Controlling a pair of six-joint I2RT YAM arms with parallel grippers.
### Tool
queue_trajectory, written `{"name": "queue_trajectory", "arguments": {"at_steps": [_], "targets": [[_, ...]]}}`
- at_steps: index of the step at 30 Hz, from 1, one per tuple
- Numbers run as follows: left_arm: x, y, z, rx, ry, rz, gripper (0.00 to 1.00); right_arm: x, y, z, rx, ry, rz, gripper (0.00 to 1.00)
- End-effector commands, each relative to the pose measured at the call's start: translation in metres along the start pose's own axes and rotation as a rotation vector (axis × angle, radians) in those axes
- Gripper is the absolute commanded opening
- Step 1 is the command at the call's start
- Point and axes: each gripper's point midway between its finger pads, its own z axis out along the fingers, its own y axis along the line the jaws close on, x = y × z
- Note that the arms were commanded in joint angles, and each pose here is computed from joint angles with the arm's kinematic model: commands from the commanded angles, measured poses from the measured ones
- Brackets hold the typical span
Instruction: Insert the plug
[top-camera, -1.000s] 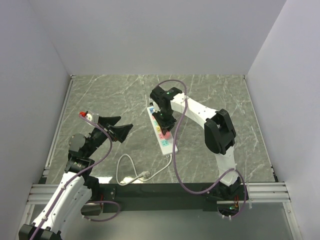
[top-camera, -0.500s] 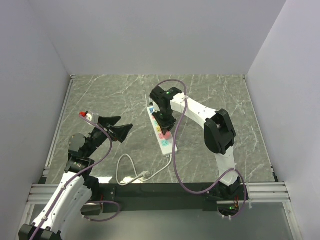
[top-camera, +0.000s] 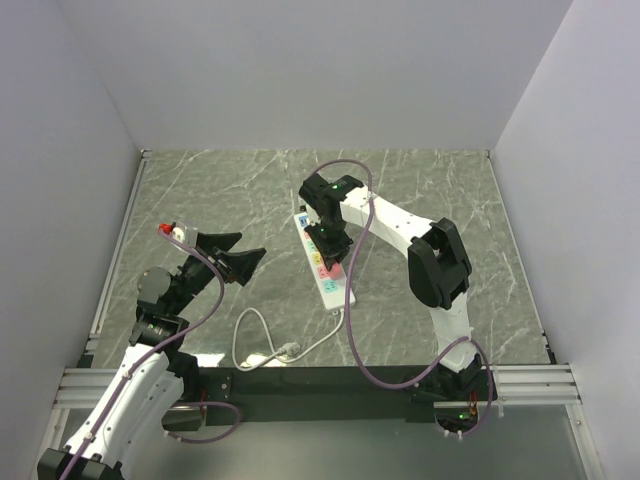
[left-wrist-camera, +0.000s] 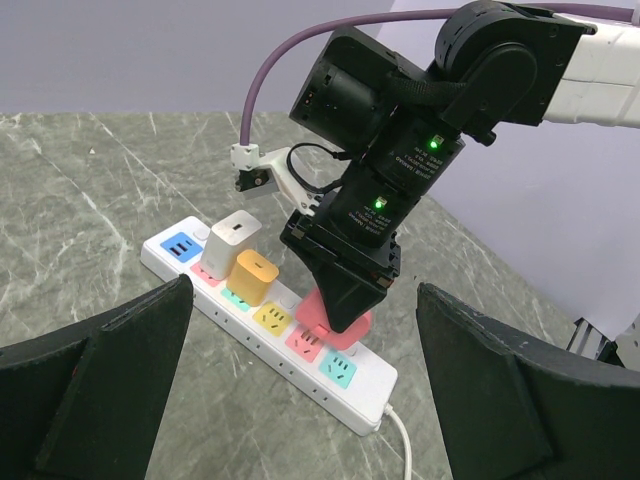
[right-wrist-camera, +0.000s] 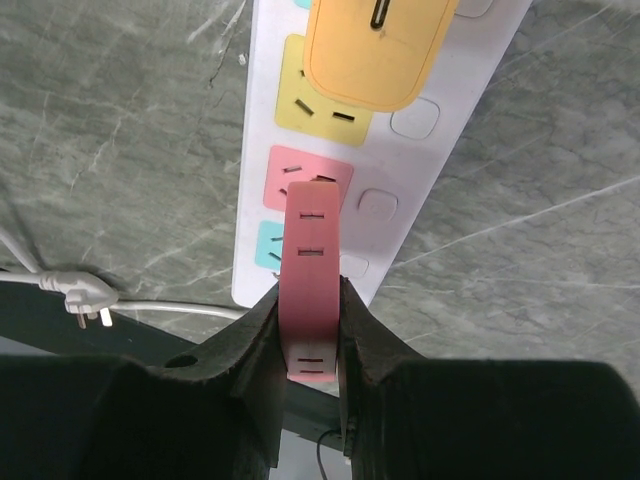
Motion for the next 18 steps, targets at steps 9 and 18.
{"name": "queue_trajectory", "arguments": {"at_steps": [9,18], "targets": [[-0.005,-0.003,-0.001,0.012,-0.021,0.007,0.99,0.018,-0.024,0.016,0.142,0.079,0.036,0.00],[-0.005,-0.004,-0.002,0.015,-0.023,0.009,0.99,0.016,-0.029,0.016,0.171,0.055,0.063,0.00]]}}
